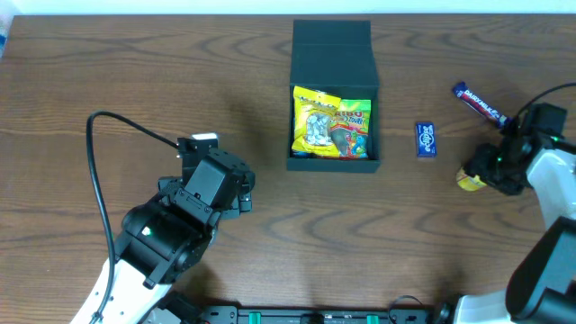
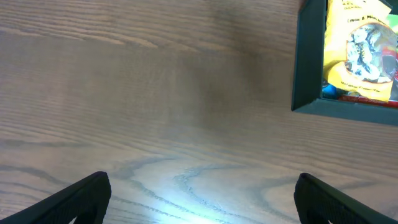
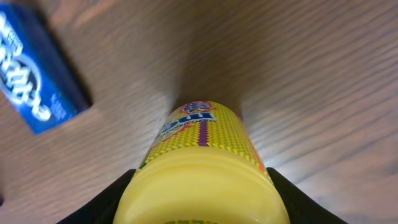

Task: Pack container
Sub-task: 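Lift the Mentos tube and carry it left into the box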

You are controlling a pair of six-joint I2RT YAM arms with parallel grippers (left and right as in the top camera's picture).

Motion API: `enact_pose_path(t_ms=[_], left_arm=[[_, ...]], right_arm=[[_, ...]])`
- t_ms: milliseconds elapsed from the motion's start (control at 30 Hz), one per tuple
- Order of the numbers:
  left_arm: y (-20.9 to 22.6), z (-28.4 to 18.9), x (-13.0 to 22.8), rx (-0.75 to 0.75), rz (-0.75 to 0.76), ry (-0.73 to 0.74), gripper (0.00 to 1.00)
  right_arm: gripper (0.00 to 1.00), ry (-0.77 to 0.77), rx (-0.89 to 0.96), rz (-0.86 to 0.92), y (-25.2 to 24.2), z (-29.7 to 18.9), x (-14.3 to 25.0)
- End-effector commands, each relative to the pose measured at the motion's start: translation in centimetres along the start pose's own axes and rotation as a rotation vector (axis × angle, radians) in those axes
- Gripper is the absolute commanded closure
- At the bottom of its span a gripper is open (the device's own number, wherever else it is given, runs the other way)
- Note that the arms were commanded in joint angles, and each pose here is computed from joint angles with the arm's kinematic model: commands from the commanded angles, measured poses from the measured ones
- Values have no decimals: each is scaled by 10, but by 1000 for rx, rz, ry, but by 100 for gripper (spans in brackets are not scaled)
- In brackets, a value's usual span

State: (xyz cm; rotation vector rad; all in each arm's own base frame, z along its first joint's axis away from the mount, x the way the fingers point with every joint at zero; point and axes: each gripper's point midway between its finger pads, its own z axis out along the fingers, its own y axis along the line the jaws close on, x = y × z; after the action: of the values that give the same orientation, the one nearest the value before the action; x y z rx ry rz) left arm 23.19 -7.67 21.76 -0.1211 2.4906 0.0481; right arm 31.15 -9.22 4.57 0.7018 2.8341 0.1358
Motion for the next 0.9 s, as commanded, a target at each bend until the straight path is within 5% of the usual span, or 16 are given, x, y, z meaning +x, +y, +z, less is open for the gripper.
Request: enact_pose_path(t_ms=[0,367,633,867], left_arm=[[3,0,1,-13,10,-2,5],[3,0,1,-13,10,-2,5],[3,0,1,-13,10,-2,5],[3,0,1,-13,10,-2,5]], right_arm=[[99,-24,-73,-21,26,-19,7],[99,-133,-275,-139,95,-115,55],[98,50,-458,-327,165,-164,118],[99,173,-431,-501,207,-184,114]])
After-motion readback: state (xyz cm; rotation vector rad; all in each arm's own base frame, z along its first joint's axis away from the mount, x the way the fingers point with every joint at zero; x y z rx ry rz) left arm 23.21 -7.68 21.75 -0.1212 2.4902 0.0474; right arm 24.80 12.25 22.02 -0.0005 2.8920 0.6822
